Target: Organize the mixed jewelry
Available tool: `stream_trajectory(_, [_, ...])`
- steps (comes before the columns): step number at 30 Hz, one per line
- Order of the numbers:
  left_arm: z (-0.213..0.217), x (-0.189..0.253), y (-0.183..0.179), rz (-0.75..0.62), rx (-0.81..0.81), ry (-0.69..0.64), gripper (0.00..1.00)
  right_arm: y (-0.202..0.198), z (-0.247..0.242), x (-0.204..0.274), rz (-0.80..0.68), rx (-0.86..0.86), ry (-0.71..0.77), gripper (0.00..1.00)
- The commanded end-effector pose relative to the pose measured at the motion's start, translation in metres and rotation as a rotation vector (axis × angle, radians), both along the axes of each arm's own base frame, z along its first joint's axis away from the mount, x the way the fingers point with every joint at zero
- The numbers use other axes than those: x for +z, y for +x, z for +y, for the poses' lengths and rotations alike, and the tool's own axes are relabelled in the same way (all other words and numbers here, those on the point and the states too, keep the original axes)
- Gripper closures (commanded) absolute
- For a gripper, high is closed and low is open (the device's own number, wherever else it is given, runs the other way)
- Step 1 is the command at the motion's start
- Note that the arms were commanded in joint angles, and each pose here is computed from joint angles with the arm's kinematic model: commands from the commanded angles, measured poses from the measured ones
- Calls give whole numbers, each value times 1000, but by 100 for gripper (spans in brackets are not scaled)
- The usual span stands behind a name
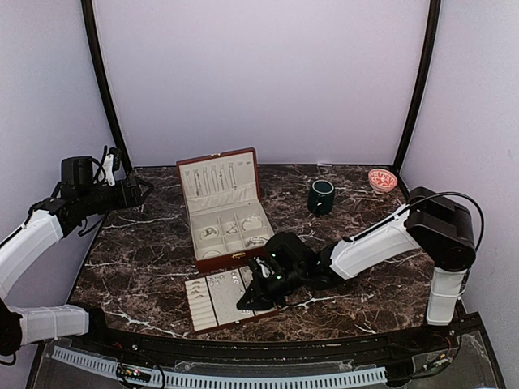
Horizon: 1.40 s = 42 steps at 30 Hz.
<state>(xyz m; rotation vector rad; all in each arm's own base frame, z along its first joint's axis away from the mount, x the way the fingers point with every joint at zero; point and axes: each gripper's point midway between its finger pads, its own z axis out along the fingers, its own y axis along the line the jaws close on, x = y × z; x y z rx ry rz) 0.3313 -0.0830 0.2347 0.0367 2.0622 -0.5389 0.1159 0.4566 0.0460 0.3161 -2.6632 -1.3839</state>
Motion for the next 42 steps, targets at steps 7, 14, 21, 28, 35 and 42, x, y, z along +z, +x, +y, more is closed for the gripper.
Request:
stream_trajectory(7, [-4,4,-3,-23,-18,-8,9,0,-12,-3,-16,-35,-44,100])
stream_trajectory(14, [-4,5,-3,-26,-19,-7,9,1,-13,0,-29,-38,-55,100])
stream_trajectory(21, [-4,5,-3,-27,-20,-8,9,3,-14,3,-44,-39,-66,100])
stream_trajectory(28, [-4,6,-3,-30,-19,-8,9,7,-15,12,-75,-39,-77,94])
stream_trajectory(35, [-4,7,-4,-32,-18,-7,9,10,-15,22,-106,-36,-74,87])
stream_trajectory(42, [-3,7,-4,-35,-15,-5,9,13,-18,29,-126,-39,-74,85])
